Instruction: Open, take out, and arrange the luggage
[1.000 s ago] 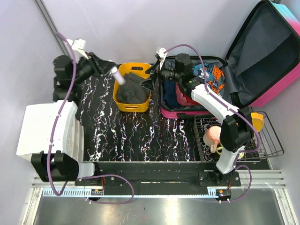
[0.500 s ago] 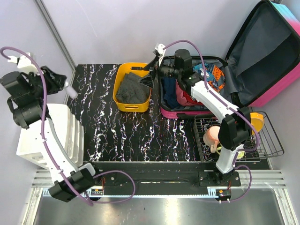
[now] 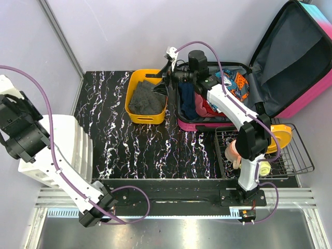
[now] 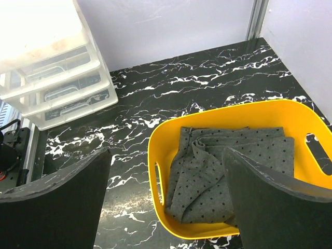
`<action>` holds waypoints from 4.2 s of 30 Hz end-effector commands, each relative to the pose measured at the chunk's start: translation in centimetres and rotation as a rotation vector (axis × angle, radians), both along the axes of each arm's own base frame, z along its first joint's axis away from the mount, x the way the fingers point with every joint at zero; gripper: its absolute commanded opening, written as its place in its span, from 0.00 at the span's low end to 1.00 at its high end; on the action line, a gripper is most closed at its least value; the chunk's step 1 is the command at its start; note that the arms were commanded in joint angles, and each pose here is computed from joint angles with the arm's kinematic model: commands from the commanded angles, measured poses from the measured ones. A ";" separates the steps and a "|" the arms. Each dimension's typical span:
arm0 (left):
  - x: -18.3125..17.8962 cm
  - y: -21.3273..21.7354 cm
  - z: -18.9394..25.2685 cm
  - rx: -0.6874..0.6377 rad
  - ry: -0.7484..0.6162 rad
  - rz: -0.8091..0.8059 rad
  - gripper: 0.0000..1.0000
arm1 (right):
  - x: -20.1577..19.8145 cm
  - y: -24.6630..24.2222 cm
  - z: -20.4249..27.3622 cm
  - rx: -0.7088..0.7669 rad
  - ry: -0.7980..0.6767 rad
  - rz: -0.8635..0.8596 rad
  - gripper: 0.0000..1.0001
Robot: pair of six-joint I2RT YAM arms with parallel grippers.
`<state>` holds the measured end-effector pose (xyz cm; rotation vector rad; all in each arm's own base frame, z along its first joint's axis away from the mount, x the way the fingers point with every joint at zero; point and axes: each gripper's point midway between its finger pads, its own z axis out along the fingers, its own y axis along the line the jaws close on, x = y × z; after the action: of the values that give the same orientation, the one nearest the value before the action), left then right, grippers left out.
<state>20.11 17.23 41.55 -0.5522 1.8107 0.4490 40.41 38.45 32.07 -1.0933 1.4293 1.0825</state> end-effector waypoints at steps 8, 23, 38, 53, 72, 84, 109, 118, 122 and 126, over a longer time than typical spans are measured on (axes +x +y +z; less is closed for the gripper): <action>-3.0 4.8 0.2 0.197 0.055 0.186 0.00 | -0.2 1.3 1.4 0.017 -0.039 0.065 0.96; 0.6 6.2 -1.6 0.181 -0.046 0.087 0.00 | -0.1 1.3 1.0 0.018 -0.035 0.058 0.96; 0.1 4.7 -3.0 0.139 -0.086 0.085 0.96 | -0.1 0.9 0.7 0.002 -0.023 0.036 0.98; 7.6 -6.3 -0.7 -0.010 -0.066 -0.469 0.99 | 9.8 -7.3 -1.7 -0.016 0.298 -0.349 0.97; 16.9 -14.2 -6.0 -0.059 0.115 -0.811 0.99 | 24.6 -27.1 -16.1 -0.362 0.316 -0.991 0.95; 18.1 -14.4 -6.6 -0.017 0.175 -0.825 0.99 | 26.9 -26.4 -19.7 -0.245 0.407 -1.052 0.91; 18.9 -14.6 -6.9 -0.009 0.190 -0.820 0.99 | 28.6 -27.1 -25.7 -0.177 0.549 -1.191 0.91; 19.0 -14.6 -7.0 -0.008 0.193 -0.818 0.99 | 29.2 -25.9 -25.6 -0.110 0.559 -1.153 0.88; 19.0 -14.9 -7.0 -0.010 0.192 -0.833 0.99 | 28.3 -25.6 -25.9 -0.135 0.578 -1.129 0.88; 19.4 -17.3 -7.0 0.019 0.203 -0.938 0.99 | 28.0 -25.8 -23.0 -0.143 0.499 -1.105 0.88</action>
<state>38.56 2.15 31.84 0.2568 2.1152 -0.1198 68.33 12.09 9.06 0.0961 2.1466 0.4199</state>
